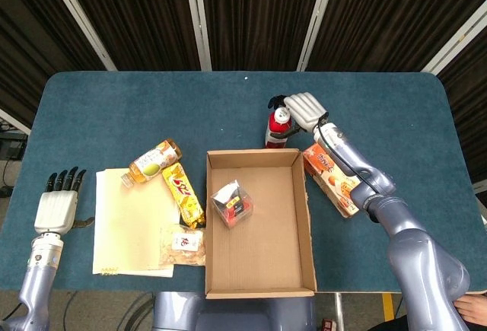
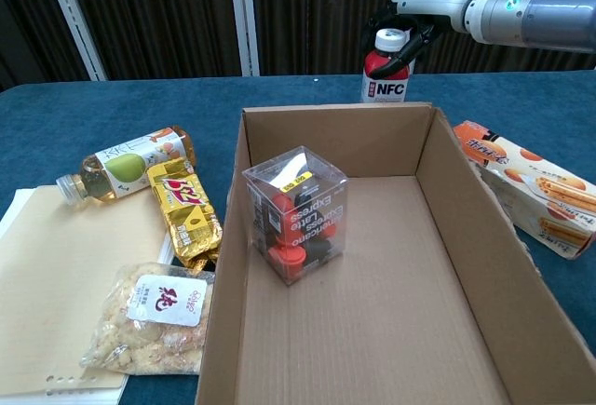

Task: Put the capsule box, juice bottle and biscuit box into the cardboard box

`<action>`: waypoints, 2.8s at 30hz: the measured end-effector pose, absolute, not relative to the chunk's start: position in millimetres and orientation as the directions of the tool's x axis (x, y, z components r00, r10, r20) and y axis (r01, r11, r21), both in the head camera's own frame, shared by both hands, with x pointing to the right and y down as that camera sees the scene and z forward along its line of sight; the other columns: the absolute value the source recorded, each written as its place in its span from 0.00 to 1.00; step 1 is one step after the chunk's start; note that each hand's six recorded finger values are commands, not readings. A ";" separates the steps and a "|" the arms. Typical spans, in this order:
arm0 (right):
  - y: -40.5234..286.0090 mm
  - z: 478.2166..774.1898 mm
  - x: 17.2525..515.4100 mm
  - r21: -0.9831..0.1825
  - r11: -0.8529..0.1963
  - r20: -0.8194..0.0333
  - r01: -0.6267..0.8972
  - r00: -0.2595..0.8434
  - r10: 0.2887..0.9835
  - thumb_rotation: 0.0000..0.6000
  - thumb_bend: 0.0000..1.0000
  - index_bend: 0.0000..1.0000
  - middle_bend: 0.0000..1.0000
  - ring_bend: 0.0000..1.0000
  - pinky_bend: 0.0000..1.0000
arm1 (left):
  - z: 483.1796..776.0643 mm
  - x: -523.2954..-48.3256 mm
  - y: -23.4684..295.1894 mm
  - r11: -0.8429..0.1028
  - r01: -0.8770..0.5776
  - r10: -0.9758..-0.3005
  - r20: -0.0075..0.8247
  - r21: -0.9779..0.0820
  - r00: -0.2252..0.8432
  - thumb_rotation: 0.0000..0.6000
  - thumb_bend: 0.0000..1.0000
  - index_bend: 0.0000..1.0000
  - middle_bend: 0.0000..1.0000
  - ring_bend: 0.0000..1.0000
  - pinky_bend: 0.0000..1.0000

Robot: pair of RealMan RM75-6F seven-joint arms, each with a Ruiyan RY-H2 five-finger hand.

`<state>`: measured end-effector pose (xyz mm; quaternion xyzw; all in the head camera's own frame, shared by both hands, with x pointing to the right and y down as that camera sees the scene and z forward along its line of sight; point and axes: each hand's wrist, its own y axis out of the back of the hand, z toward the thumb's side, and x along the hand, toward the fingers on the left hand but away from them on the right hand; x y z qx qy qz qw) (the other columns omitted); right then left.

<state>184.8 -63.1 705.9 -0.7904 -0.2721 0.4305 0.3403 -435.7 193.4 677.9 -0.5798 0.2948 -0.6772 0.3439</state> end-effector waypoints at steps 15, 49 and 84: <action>-57.5 715.5 186.6 -0.777 -0.616 -0.496 0.135 0.472 0.729 1.00 0.35 0.51 0.50 0.59 0.82 | 676.2 -436.9 193.2 -0.586 0.120 -0.810 0.577 -0.801 -0.101 0.83 0.00 0.00 0.00 0.00 0.00; -27.4 568.1 114.9 -0.886 -0.438 -0.202 0.151 0.725 0.658 1.00 0.37 0.56 0.54 0.63 0.86 | 647.0 -431.8 203.8 -0.556 0.057 -0.831 0.556 -0.829 -0.022 0.84 0.00 0.00 0.00 0.00 0.00; 20.3 517.8 177.9 -0.894 -0.439 -0.324 0.090 0.548 0.771 1.00 0.32 0.52 0.49 0.62 0.86 | 629.1 -416.1 216.6 -0.532 0.040 -0.843 0.534 -0.846 0.068 0.83 0.00 0.00 0.00 0.00 0.00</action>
